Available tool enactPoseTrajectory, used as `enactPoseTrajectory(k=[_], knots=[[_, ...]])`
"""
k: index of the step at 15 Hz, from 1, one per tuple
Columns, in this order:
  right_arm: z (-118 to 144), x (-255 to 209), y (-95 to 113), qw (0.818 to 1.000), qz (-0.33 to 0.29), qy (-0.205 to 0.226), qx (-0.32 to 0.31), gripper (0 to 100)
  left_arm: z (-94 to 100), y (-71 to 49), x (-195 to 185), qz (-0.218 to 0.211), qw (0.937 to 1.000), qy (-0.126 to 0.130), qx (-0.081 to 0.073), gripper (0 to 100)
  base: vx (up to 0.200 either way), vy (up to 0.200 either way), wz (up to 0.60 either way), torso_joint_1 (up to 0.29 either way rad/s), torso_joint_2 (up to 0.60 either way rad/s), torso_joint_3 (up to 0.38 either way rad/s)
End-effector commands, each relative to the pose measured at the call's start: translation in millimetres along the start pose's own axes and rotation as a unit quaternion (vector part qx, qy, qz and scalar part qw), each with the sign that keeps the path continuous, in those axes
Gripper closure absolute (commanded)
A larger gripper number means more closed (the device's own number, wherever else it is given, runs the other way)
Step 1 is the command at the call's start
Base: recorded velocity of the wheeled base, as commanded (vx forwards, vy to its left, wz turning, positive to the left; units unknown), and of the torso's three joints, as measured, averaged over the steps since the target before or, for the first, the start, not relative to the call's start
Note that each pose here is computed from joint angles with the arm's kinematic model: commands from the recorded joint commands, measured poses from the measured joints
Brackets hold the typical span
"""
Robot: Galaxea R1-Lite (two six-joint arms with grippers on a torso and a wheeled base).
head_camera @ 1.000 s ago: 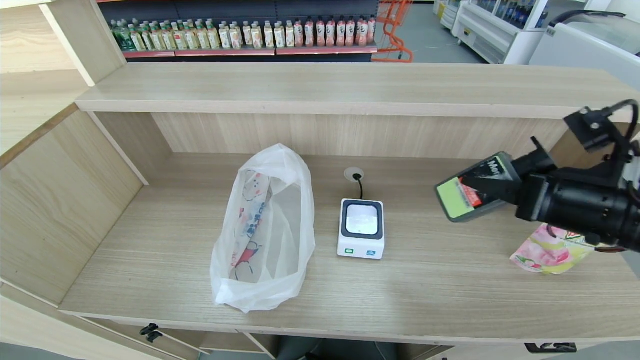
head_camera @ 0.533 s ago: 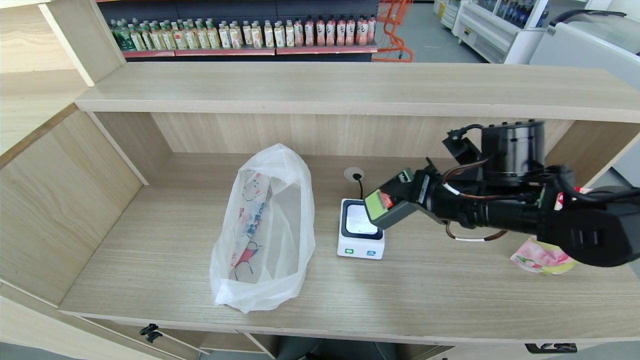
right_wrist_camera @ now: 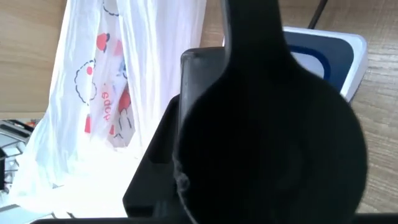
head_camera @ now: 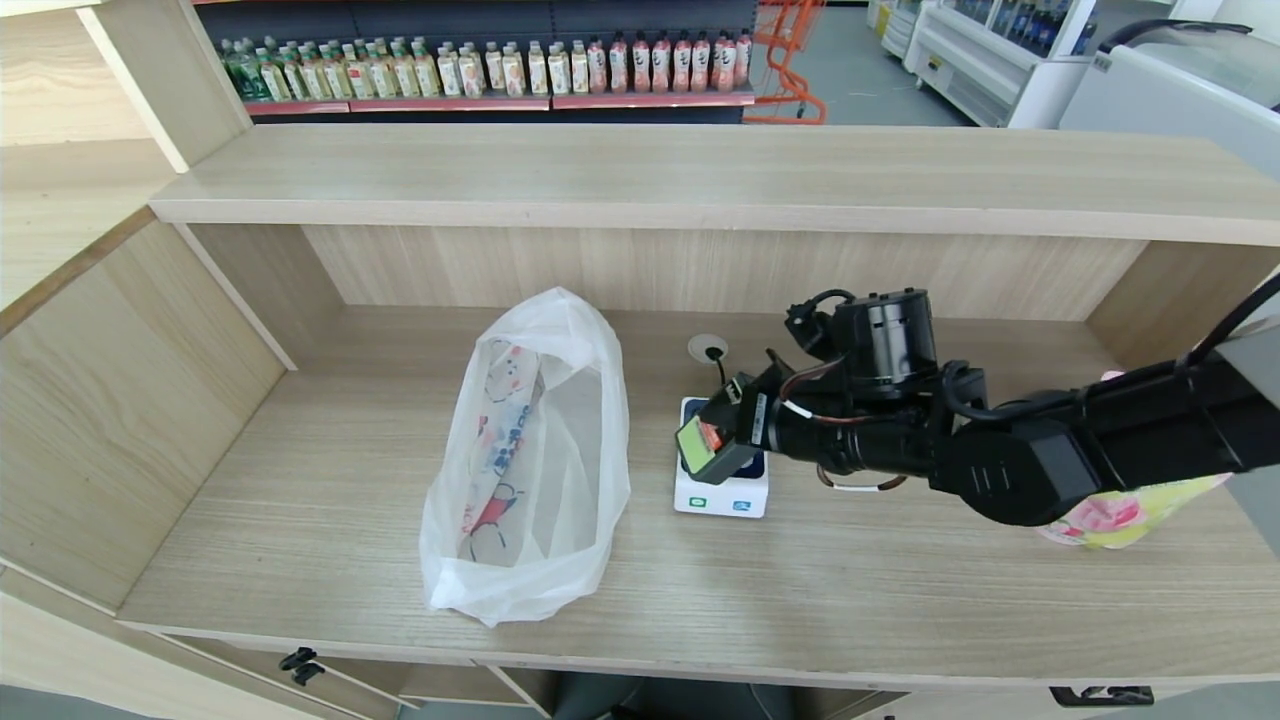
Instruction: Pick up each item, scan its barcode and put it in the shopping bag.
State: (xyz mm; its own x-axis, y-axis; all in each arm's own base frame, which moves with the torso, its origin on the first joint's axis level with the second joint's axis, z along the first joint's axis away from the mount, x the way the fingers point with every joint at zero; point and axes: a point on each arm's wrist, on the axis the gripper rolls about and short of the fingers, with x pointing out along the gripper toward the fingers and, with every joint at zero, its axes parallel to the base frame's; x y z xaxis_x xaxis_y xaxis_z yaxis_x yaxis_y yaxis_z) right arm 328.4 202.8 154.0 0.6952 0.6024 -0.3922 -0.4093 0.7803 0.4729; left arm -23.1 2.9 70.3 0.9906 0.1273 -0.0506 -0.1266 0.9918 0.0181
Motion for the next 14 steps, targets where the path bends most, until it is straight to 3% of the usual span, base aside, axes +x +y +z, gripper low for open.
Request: enactPoseTrajectory(k=[1, 6, 8, 11, 14], knots=[[-5.4, 14.6, -3.0, 1.0, -0.013, 0.005, -0.005, 100, 0.0, 0.0, 0.0, 0.001, 1.0, 0.0, 0.0, 0, 0.0, 0.0, 0.0, 0.0, 0.0, 0.0], [6.3, 4.8, 4.8, 1.0, -0.001, -0.015, -0.002, 100, 0.0, 0.0, 0.0, 0.0, 1.0, 0.0, 0.0, 0, 0.0, 0.0, 0.0, 0.0, 0.0, 0.0], [30.7, -34.1, 23.4, 0.998, 0.025, -0.061, 0.016, 100, 0.0, 0.0, 0.0, 0.001, 1.0, 0.0, 0.0, 0, 0.0, 0.0, 0.0, 0.0, 0.0, 0.0], [46.9, -93.1, 36.0, 0.991, 0.034, -0.116, -0.053, 100, 0.0, 0.0, 0.0, 0.0, 1.0, 0.0, 0.0, 0, 0.0, 0.0, 0.0, 0.0, 0.0, 0.0], [4.4, -142.0, 22.4, 0.986, 0.009, -0.086, -0.139, 100, 0.0, 0.0, 0.0, 0.001, 1.0, 0.0, 0.0, 0, 0.0, 0.0, 0.0, 0.0, 0.0, 0.0]])
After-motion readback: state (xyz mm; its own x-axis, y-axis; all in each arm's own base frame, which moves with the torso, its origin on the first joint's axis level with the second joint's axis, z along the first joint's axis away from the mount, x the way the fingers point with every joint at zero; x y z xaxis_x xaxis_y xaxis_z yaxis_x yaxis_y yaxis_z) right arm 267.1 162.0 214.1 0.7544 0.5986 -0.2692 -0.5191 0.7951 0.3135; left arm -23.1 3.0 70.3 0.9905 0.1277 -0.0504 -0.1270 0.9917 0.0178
